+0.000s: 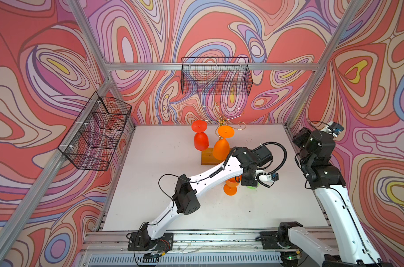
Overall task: Take the wine glass off the wine glass rack
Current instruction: Place the wine glass at the middle-right of the table.
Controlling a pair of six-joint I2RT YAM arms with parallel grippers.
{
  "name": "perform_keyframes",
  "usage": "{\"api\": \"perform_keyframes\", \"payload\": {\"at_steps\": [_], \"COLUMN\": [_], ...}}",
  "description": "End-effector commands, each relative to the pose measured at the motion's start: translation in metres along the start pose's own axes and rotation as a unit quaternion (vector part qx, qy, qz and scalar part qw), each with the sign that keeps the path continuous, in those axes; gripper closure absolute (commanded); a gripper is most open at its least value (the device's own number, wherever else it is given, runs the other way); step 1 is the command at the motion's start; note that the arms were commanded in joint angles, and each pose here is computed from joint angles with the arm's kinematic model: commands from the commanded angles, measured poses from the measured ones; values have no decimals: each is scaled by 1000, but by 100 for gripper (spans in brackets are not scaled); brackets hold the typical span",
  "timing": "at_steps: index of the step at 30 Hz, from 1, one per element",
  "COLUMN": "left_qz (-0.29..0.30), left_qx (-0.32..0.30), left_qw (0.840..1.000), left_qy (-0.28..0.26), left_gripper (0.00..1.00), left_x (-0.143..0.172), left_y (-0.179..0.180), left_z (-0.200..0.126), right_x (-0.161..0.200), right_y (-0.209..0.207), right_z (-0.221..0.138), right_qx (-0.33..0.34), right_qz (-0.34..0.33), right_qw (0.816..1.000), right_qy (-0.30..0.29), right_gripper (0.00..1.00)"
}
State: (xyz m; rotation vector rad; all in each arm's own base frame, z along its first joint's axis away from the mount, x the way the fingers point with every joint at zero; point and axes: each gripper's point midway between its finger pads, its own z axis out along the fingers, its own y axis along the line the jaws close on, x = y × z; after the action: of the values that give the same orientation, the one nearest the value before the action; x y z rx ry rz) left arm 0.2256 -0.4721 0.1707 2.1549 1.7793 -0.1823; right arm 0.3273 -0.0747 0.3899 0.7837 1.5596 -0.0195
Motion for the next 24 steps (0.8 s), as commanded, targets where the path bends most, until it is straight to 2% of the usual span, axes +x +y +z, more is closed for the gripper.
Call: {"api": "perform_keyframes", "payload": {"at_steps": [1, 19, 24], "left_qz": [14, 15, 14], "left_qx": [14, 17, 14], "left_qw": [1000, 999, 999], "left_qy": [10, 24, 31], "left_gripper": [100, 100, 88], "left_x": [1, 6, 8], "left_y": [-6, -7, -6], "left_z": [10, 24, 27], "right_x": [7, 9, 11], "right_y": [-3, 0, 2], "right_z": [4, 7, 8], "right_qx": [5, -1, -5], "right_qz": [-9, -10, -9], "right_qw": [1000, 1000, 1000], "right_qy": [6, 10, 13], "right_gripper": [44, 45, 45]}}
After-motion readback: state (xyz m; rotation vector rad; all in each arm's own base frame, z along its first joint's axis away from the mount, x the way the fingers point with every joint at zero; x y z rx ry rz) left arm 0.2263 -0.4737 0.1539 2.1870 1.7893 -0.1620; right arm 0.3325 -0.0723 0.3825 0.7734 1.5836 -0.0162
